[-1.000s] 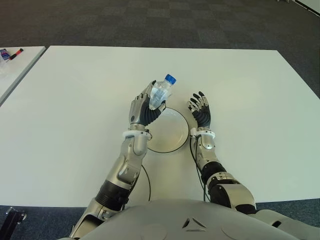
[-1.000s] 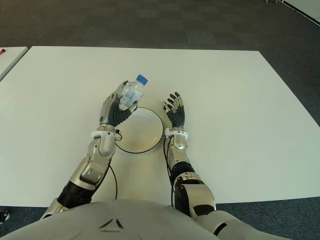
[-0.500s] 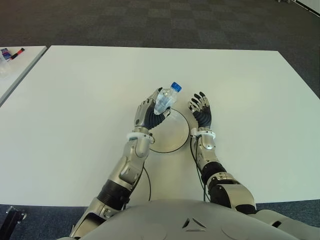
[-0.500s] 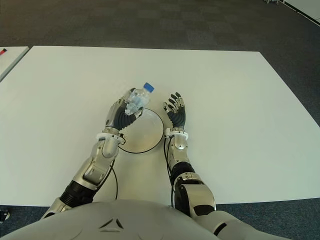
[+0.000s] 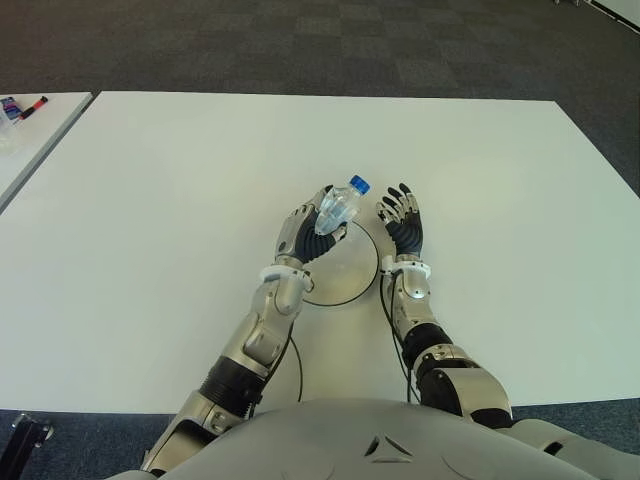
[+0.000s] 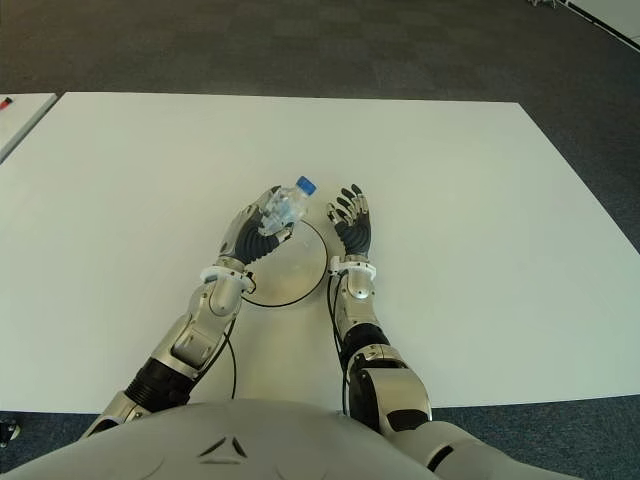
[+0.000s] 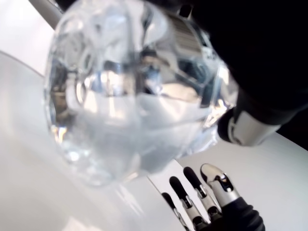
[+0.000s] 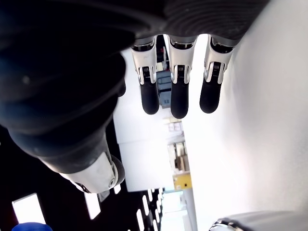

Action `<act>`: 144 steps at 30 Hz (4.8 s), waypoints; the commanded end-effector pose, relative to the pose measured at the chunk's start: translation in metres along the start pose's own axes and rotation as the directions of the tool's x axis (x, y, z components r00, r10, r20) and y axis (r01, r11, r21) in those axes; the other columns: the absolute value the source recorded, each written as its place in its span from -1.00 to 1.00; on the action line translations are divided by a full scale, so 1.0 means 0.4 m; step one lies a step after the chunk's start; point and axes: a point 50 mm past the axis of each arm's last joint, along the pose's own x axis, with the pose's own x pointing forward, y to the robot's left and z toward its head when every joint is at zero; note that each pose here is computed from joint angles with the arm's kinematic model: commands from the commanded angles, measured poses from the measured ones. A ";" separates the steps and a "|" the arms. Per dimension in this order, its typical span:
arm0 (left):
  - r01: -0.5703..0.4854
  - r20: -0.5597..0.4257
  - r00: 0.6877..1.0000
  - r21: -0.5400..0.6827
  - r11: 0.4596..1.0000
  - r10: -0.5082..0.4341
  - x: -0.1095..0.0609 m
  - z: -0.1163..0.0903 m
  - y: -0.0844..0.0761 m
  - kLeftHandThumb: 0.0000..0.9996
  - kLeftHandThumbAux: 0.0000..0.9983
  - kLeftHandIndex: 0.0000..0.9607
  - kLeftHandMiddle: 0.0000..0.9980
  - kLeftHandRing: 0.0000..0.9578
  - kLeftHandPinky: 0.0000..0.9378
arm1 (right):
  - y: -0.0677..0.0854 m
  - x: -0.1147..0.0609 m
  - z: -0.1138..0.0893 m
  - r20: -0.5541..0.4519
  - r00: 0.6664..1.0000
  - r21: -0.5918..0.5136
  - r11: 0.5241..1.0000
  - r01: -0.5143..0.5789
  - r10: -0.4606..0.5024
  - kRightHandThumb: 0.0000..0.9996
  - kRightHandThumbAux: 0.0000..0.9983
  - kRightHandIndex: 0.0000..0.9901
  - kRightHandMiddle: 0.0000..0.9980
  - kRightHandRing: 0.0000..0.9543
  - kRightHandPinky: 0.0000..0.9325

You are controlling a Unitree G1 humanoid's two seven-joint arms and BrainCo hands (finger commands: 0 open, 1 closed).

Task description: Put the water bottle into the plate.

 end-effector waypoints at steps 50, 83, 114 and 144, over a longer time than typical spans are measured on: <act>-0.031 0.038 0.999 0.059 0.998 0.029 0.013 -0.022 0.008 0.57 0.37 -0.10 0.44 0.81 0.85 | 0.018 -0.061 -0.073 -0.142 0.990 0.048 0.998 0.029 -0.022 -0.84 0.66 -0.76 -0.58 -0.55 -0.49; -0.007 0.073 0.997 0.322 0.947 -0.017 0.011 -0.047 0.054 -0.99 0.79 -0.98 -0.97 -0.98 -0.98 | 0.019 -0.061 -0.075 -0.153 0.988 0.053 0.998 0.026 -0.018 -0.85 0.70 -0.78 -0.59 -0.56 -0.49; 0.044 0.040 0.997 0.380 0.924 -0.064 0.003 -0.050 0.072 -1.00 0.69 -1.00 -1.00 -1.00 -1.00 | 0.021 -0.061 -0.074 -0.147 0.989 0.057 0.998 0.033 -0.025 -0.88 0.70 -0.78 -0.58 -0.55 -0.48; 0.049 0.065 0.995 0.370 0.928 -0.079 0.001 -0.053 0.083 -1.00 0.65 -1.00 -1.00 -1.00 -1.00 | 0.026 -0.059 -0.077 -0.162 0.987 0.050 0.998 0.026 -0.017 -0.83 0.63 -0.79 -0.57 -0.53 -0.46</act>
